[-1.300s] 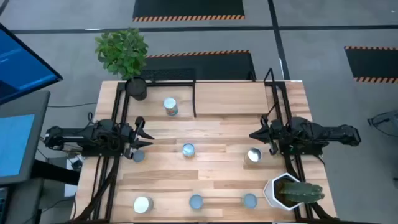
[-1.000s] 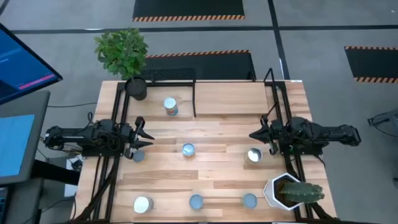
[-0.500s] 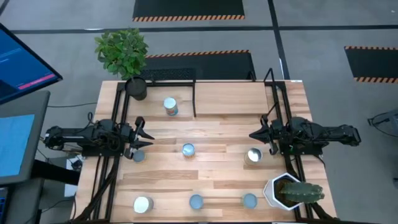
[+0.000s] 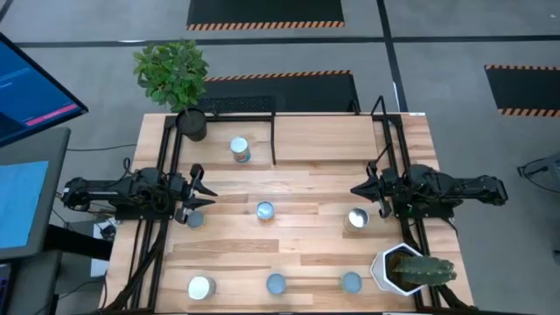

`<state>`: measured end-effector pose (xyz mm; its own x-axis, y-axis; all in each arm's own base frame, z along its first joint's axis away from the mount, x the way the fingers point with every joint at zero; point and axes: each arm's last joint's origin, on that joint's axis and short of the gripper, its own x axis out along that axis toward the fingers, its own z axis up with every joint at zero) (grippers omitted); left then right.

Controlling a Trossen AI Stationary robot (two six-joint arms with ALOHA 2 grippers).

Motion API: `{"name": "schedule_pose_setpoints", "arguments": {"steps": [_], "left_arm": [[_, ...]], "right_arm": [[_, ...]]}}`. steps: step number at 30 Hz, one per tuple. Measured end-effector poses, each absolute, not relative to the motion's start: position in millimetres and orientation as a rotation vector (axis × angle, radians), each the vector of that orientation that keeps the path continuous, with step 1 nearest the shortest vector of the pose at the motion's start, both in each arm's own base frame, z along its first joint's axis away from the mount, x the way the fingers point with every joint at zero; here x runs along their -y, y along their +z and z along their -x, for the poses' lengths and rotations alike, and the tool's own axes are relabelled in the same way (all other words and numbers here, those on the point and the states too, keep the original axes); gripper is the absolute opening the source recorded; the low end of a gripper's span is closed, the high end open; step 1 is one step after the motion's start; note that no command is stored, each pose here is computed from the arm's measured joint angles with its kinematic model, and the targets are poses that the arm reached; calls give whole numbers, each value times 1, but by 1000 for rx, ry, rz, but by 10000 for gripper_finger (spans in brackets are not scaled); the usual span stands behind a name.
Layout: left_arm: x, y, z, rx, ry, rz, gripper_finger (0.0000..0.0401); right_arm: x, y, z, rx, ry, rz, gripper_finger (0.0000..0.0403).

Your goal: Pick and place cans onto a shelf

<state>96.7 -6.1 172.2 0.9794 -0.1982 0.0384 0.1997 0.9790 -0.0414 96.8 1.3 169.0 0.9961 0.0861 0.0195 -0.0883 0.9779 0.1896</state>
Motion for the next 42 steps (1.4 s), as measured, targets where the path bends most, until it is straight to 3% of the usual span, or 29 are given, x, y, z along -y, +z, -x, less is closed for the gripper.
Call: {"name": "schedule_pose_setpoints", "arguments": {"steps": [13, 28, 42], "left_arm": [[6, 172, -97, 33, -201, 61, 89], [6, 180, -96, 85, -204, 372, 89], [-11, 188, -93, 342, 293, 798, 89]], "right_arm": [[-1, 169, -97, 11, 88, -192, 33], [-1, 172, -97, 50, 87, -183, 33], [3, 205, -89, 416, 42, -583, 33]]}}
